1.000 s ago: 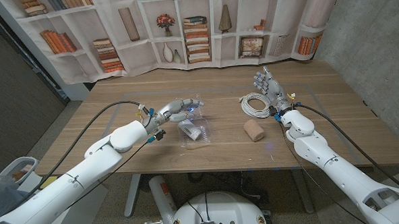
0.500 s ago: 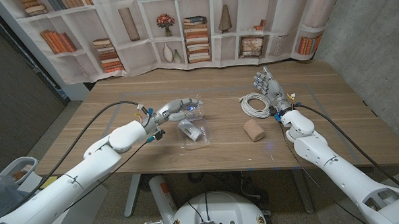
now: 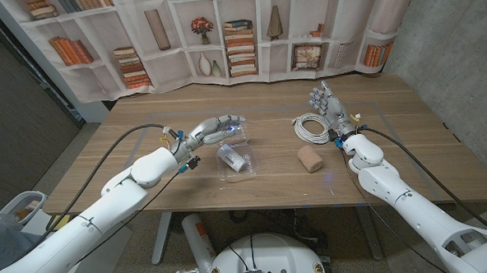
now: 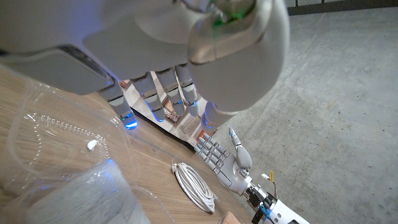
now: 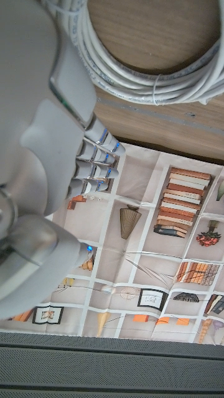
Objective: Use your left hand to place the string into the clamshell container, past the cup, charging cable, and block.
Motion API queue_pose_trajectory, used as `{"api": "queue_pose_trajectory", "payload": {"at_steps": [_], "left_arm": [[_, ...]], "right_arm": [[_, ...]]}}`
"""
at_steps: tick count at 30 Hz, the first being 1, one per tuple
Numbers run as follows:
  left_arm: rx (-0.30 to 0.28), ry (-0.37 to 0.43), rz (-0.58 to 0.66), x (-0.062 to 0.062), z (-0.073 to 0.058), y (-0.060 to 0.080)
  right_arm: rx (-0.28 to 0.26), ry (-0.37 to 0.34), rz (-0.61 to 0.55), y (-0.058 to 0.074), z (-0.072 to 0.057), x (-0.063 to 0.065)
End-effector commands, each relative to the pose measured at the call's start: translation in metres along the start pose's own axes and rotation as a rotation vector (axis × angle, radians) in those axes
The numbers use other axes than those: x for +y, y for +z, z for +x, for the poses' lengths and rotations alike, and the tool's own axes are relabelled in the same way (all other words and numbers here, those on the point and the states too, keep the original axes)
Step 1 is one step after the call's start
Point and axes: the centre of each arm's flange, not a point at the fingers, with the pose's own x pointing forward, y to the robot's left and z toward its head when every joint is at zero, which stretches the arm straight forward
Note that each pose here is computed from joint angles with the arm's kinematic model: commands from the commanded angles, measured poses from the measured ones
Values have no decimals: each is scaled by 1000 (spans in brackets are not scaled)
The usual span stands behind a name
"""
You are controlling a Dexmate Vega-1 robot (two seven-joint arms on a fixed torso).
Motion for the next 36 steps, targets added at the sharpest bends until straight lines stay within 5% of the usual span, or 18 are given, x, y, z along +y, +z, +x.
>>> {"api": "queue_pose_trajectory", "payload": {"at_steps": [1, 36], "left_arm": [[-24, 55, -74, 6, -4, -3], [-131, 200, -190, 16, -17, -3]], "right_arm": [[-6, -4, 0, 1, -1, 1], [-9, -10, -7, 5, -2, 3]]}}
